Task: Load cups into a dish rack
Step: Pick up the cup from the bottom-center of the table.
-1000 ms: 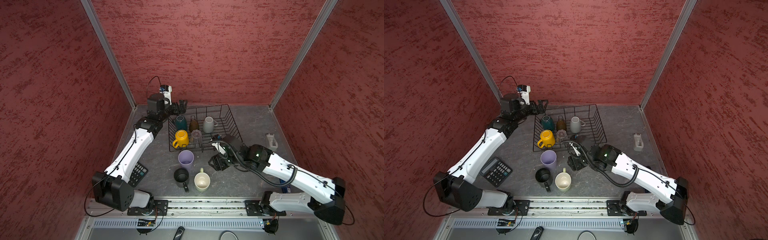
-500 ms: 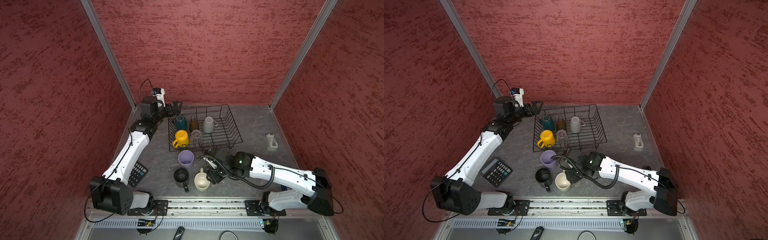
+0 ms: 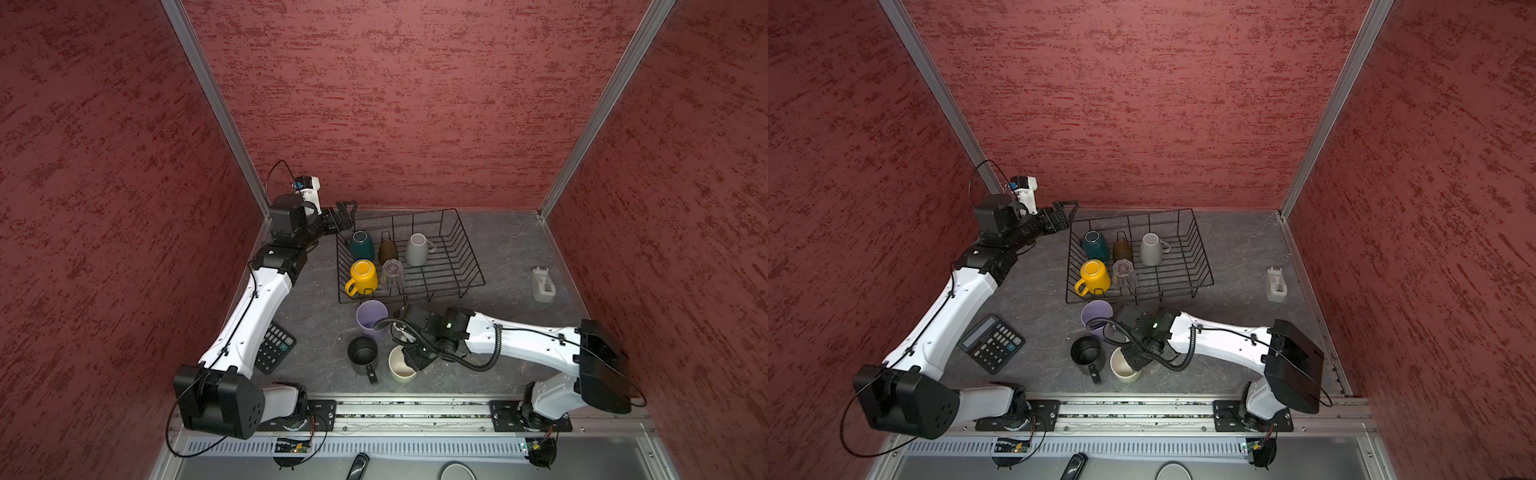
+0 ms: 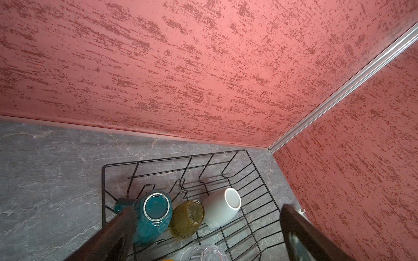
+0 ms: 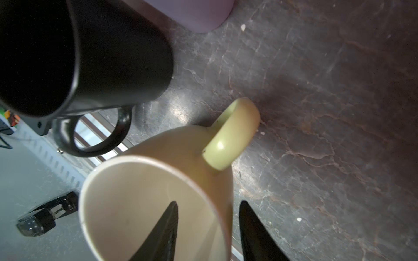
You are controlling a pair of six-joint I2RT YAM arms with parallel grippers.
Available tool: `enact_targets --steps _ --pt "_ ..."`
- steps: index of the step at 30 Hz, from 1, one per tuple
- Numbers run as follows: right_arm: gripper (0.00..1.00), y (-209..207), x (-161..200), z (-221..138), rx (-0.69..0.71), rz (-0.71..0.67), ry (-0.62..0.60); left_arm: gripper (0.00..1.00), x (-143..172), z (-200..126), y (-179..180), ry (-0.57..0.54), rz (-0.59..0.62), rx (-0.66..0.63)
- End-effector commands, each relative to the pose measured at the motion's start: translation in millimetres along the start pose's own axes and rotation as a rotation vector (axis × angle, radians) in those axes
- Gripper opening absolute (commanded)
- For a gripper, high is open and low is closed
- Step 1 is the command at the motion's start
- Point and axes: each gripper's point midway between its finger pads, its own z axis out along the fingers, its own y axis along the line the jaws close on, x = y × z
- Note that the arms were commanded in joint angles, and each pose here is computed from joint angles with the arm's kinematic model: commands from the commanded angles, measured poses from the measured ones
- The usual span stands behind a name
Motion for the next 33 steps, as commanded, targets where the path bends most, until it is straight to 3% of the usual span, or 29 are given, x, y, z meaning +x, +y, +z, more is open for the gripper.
enact_targets --steps 1,10,19,24,28,33 --pt "0.42 -6.3 -11.7 0.8 0.067 -0.015 -0.034 1.00 -6.1 -6.3 -2.4 -0.025 -0.002 0.019" --pt "0.28 -21.6 -13.0 5.5 0.164 -0.012 -0.023 1.00 -7.6 -8.6 2.3 -0.036 -0.012 0.018" --pt "0.00 -29.7 -10.1 -16.4 0.201 0.008 -0.044 1.00 -10.3 -8.1 2.4 -0.067 -0.005 0.035" --pt "0.00 -34.3 -14.2 -51.7 0.185 0.060 -0.097 1.00 -12.9 -10.2 -5.9 -0.113 0.023 0.086" --pt "0.00 -44.4 -29.9 -101.6 0.145 0.129 -0.209 1.00 -10.6 -8.6 -20.1 -0.134 0.056 0.180" --pt "0.00 -57.9 -59.4 -162.1 0.015 0.242 -0.384 1.00 -3.0 -10.1 -50.7 -0.185 0.223 0.287"
